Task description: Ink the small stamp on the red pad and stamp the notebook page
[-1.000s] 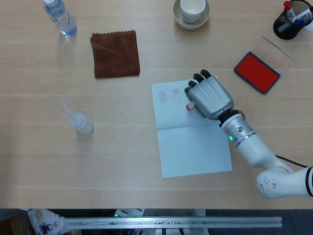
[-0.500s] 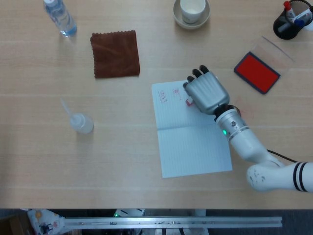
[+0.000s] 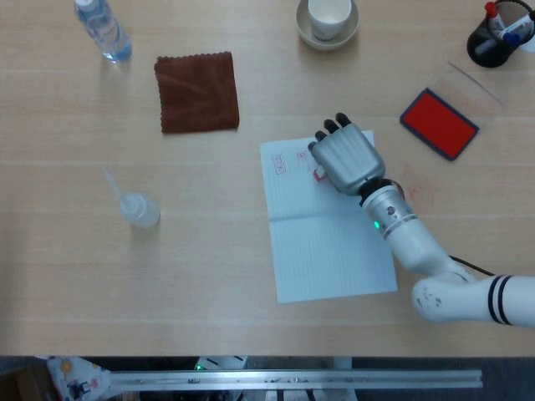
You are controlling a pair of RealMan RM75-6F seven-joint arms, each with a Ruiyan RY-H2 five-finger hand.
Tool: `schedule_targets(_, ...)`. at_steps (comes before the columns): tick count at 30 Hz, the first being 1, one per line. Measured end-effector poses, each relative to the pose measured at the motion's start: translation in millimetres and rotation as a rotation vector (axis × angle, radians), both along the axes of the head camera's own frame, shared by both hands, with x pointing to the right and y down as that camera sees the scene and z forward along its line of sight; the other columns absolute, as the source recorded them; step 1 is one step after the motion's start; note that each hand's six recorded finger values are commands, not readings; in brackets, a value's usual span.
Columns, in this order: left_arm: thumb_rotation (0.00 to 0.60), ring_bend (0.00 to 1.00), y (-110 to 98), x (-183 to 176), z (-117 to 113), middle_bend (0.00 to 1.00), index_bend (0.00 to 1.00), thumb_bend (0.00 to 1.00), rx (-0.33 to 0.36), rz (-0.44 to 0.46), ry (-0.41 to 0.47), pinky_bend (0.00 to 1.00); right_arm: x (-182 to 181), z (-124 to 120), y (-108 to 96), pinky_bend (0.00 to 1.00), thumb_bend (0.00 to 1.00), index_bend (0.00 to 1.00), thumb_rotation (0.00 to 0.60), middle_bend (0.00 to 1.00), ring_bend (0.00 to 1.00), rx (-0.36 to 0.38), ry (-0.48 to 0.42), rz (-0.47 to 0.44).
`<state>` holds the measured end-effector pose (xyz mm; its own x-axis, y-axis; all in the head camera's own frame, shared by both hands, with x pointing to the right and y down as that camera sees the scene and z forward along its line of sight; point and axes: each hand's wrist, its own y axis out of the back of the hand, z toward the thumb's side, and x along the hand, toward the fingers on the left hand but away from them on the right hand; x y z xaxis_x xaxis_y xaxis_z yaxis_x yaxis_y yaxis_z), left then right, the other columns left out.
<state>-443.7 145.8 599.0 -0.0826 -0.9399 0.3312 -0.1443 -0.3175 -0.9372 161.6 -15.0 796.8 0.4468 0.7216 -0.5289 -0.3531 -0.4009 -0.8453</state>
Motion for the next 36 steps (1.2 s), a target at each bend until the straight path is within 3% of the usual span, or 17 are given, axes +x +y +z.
schedule_targets(36, 0.600, 0.02, 1, -5, 0, 0.09, 0.12, 0.34, 0.002, -0.014, -0.001, 0.05, -6, 13, -1, 0.21, 0.34, 0.63, 0.600, 0.44, 0.24, -0.006, 0.026, 0.010)
